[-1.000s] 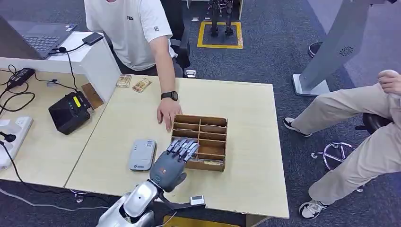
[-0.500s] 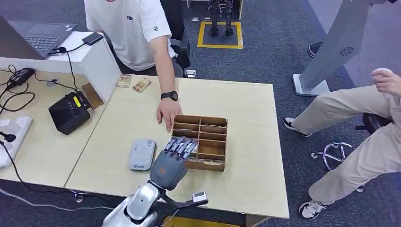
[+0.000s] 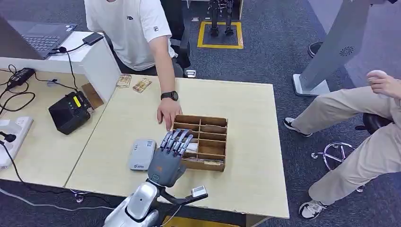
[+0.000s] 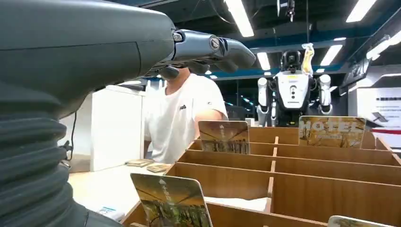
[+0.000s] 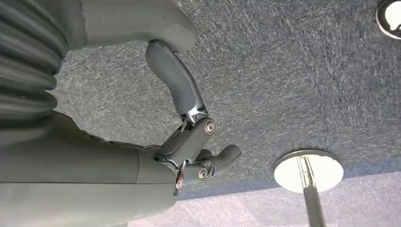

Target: Pass the card to the sensor for recognition and then transmit it.

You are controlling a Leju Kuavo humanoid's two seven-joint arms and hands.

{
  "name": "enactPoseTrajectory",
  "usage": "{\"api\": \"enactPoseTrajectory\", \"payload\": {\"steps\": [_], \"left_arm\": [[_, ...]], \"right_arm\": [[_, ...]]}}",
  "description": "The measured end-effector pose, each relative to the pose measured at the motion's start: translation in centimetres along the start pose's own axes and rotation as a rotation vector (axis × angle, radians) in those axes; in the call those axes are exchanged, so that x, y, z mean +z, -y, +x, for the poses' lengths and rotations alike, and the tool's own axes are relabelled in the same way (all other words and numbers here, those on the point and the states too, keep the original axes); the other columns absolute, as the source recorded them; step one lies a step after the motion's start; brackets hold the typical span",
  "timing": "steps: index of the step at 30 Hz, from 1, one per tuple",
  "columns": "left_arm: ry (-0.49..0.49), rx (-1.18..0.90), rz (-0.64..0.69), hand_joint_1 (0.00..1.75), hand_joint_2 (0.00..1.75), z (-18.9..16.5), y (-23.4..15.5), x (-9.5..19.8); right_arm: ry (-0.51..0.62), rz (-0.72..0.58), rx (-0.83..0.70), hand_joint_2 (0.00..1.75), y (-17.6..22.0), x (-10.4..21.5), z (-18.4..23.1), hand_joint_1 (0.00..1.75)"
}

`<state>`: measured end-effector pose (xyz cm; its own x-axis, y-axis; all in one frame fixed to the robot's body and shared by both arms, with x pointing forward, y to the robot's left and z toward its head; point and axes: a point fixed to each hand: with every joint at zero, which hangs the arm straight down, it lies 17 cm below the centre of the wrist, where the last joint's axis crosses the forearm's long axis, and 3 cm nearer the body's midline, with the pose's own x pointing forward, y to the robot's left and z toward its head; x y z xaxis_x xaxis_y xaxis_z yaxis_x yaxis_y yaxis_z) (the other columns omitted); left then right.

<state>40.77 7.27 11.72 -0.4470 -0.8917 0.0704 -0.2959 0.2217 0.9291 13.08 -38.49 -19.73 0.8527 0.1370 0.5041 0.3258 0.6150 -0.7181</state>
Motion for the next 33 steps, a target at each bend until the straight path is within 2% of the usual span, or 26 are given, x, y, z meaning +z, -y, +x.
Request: {"api": "enactPoseTrajectory", "payload": {"steps": [13,16,19,20,21,22,23,24,26,33], "left_arm": [[-0.033,-0.015,-0.041,0.03,1.75,-0.8,2.0,0.2],[-0.037,-0.014,-0.043,0.07,1.75,-0.9,2.2,0.2],[-0.042,-0.013,-0.050,0.21,1.75,-0.9,2.5,0.2],[-0.045,-0.012,-0.052,0.75,1.75,-0.9,2.6,0.2],[-0.048,-0.012,-0.049,1.20,1.75,-1.0,2.6,0.3],[-0.051,-0.011,-0.047,1.20,1.75,-1.1,2.7,0.3],[-0.053,-0.010,-0.047,1.52,1.75,-1.1,2.7,0.2],[-0.055,-0.008,-0.047,1.64,1.75,-1.1,2.8,0.2],[-0.058,-0.008,-0.039,1.75,1.75,-1.2,2.7,0.2],[-0.076,-0.003,-0.028,1.75,1.75,-1.6,2.6,0.1]], "right_arm": [[0.003,0.006,0.001,1.75,-0.2,0.1,0.1,0.00],[0.006,0.007,0.000,1.75,-0.2,0.1,0.2,0.00],[0.006,0.010,0.000,1.75,-0.3,0.2,0.2,0.00],[0.006,0.010,0.000,1.75,-0.4,0.2,0.2,0.00],[0.005,0.011,-0.001,1.75,-0.4,0.2,0.2,0.00],[0.006,0.012,-0.001,1.75,-0.4,0.2,0.2,0.00],[0.006,0.012,-0.001,1.75,-0.4,0.2,0.2,0.00],[0.005,0.012,-0.001,1.75,-0.4,0.2,0.2,0.00],[0.005,0.013,-0.002,1.75,-0.5,0.2,0.2,0.00],[0.006,0.013,-0.002,1.75,-0.5,0.2,0.2,0.00]]}}
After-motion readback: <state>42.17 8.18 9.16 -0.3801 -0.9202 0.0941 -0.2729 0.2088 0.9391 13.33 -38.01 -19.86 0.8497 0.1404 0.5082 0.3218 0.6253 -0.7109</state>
